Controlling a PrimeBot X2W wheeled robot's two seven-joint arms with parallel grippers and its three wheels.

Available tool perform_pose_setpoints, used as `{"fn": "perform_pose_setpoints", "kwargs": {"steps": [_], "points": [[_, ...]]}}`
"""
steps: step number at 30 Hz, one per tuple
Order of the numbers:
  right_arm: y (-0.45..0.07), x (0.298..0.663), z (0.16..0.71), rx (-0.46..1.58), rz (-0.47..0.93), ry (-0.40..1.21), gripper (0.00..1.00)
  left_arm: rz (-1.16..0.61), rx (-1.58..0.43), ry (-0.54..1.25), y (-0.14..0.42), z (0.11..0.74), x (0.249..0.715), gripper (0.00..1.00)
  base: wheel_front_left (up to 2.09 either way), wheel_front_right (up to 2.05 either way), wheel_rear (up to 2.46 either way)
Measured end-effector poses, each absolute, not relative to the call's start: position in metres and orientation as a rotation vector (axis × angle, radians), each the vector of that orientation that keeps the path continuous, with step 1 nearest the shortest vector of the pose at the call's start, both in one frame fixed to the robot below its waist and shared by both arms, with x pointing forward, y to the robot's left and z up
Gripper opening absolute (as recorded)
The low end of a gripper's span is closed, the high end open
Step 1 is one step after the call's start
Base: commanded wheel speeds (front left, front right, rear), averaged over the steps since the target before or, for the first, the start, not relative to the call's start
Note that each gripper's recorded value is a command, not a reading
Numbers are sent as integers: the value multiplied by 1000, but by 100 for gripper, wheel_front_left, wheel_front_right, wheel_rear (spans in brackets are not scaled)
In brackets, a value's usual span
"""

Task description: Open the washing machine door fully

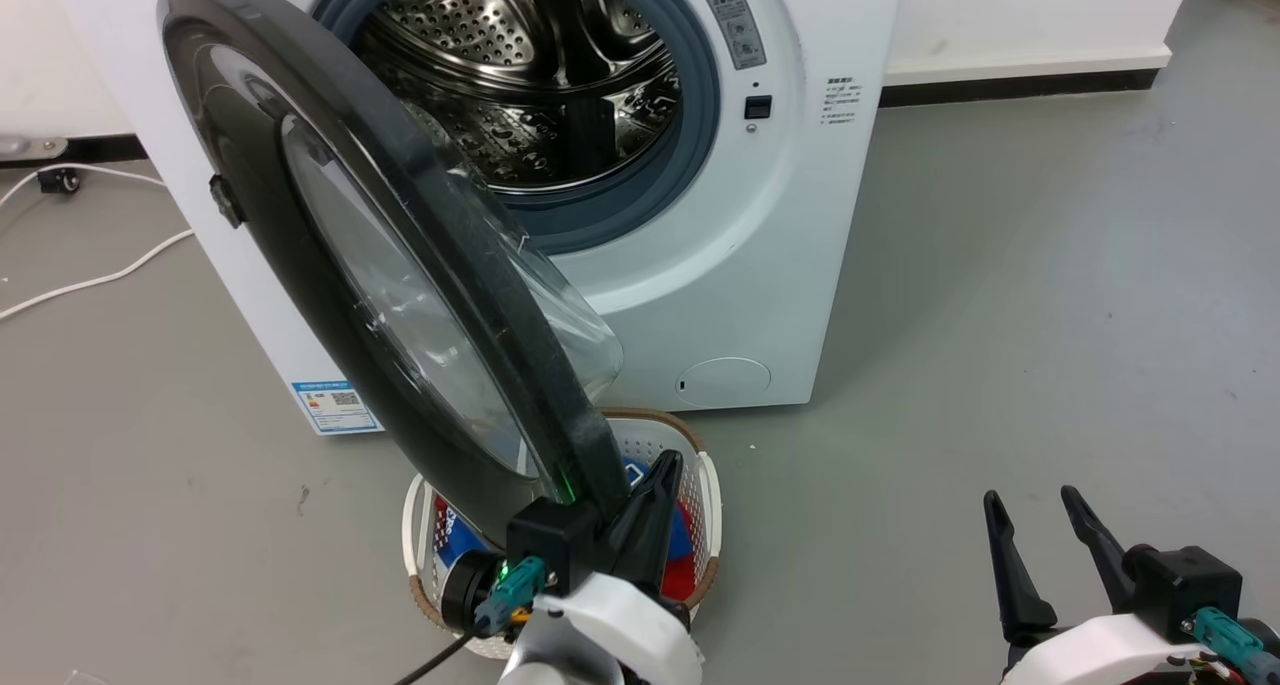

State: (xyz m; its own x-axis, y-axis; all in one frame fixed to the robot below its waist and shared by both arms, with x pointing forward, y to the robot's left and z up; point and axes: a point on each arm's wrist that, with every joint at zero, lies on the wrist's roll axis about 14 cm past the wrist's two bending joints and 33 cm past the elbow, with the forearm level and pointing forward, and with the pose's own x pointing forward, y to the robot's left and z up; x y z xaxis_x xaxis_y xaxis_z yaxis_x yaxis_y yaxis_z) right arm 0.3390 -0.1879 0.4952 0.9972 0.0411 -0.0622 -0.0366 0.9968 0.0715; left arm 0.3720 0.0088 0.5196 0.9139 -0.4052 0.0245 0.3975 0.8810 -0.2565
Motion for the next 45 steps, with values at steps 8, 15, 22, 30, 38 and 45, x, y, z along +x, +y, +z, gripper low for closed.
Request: {"fn": "perform_pose_setpoints", "kwargs": {"steps": [8, 15, 22, 30, 38, 45], "points": [[-177, 345, 493, 70, 73, 72, 100, -362, -254, 18, 30, 519, 360, 0, 0, 0, 0], [-164, 354, 492, 66, 116, 79, 100, -283, -239, 9, 58, 523, 346, 0, 0, 0, 0], [-142, 368, 492, 57, 187, 80, 100, -184, -233, 9, 88, 525, 326, 0, 0, 0, 0], [-110, 387, 493, 45, 283, 82, 100, -6, -227, -8, 137, 526, 314, 0, 0, 0, 0], [-78, 402, 490, 38, 374, 93, 100, 233, -218, -37, 202, 524, 297, 0, 0, 0, 0], [-63, 413, 483, 35, 414, 115, 100, 419, -198, -69, 268, 524, 286, 0, 0, 0, 0]]}}
